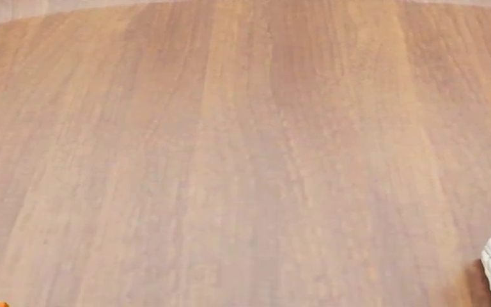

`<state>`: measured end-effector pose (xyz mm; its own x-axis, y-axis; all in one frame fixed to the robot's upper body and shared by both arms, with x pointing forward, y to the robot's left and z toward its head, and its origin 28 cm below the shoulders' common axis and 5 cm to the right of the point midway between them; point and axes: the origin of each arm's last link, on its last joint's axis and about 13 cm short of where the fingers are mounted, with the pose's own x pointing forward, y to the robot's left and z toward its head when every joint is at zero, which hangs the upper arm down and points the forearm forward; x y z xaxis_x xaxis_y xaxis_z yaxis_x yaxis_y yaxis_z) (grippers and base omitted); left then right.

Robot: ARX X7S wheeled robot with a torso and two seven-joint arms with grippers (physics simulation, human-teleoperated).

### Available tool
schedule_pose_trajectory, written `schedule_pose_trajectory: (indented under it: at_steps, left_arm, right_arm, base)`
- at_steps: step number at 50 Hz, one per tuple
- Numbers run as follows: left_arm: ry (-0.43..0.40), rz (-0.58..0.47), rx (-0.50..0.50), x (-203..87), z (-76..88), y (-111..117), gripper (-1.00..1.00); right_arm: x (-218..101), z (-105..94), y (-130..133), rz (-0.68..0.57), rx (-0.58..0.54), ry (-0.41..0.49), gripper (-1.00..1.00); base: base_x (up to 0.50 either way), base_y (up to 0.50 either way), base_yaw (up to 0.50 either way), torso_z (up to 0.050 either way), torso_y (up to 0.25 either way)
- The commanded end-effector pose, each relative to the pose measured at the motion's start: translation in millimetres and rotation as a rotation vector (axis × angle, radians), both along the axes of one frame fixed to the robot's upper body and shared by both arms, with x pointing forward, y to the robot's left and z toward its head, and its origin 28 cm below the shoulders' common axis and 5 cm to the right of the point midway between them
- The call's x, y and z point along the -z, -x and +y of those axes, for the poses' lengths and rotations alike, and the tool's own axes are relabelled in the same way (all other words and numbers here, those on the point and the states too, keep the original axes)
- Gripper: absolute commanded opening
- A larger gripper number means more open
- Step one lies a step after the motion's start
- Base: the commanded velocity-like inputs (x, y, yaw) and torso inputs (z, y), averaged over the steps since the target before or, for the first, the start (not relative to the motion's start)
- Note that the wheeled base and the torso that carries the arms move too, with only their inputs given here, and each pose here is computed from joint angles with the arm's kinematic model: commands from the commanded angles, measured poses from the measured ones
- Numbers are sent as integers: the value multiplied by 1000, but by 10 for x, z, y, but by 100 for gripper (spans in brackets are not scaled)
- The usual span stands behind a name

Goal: Pick the milk and place it in the basket.

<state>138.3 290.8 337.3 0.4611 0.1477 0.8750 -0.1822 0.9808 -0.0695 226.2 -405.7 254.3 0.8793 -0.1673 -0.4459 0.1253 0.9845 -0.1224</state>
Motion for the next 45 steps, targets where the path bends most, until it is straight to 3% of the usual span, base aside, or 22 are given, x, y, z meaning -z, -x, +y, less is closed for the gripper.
schedule_pose_trajectory:
  at_steps: [1,11,22,33,35,36,37,45]
  left_arm:
    - [0,-26,2,-13,16,5,100]
    - [-1,-27,1,-21,14,5,100]
    - [-1,-25,1,-17,9,2,100]
    - [0,-23,2,-7,8,-1,100]
    - [0,-24,2,-6,7,0,100]
    - [0,-24,3,-6,7,0,100]
    - [0,-23,3,-5,8,0,100]
    - [1,-23,2,0,12,4,100]
  right_arm:
    - [-188,10,-104,-163,7,-23,100]
    - [-429,11,-185,-349,13,-31,100]
    - [-665,1,-281,-546,46,11,100]
    - [-923,46,-386,-807,9,86,100]
    - [-964,62,-391,-840,4,57,100]
    - [-996,70,-399,-874,0,95,100]
    - [-1010,73,-404,-877,3,61,100]
    - [-1146,115,-439,-1028,6,110,100]
  base:
    - [0,0,0,0,0]
    - [0,0,0,0,0]
    - [0,0,0,0,0]
    - [0,0,0,0,0]
    - [0,0,0,0,0]
    - [0,0,0,0,0]
    - [0,0,0,0,0]
    - [0,0,0,0,0]
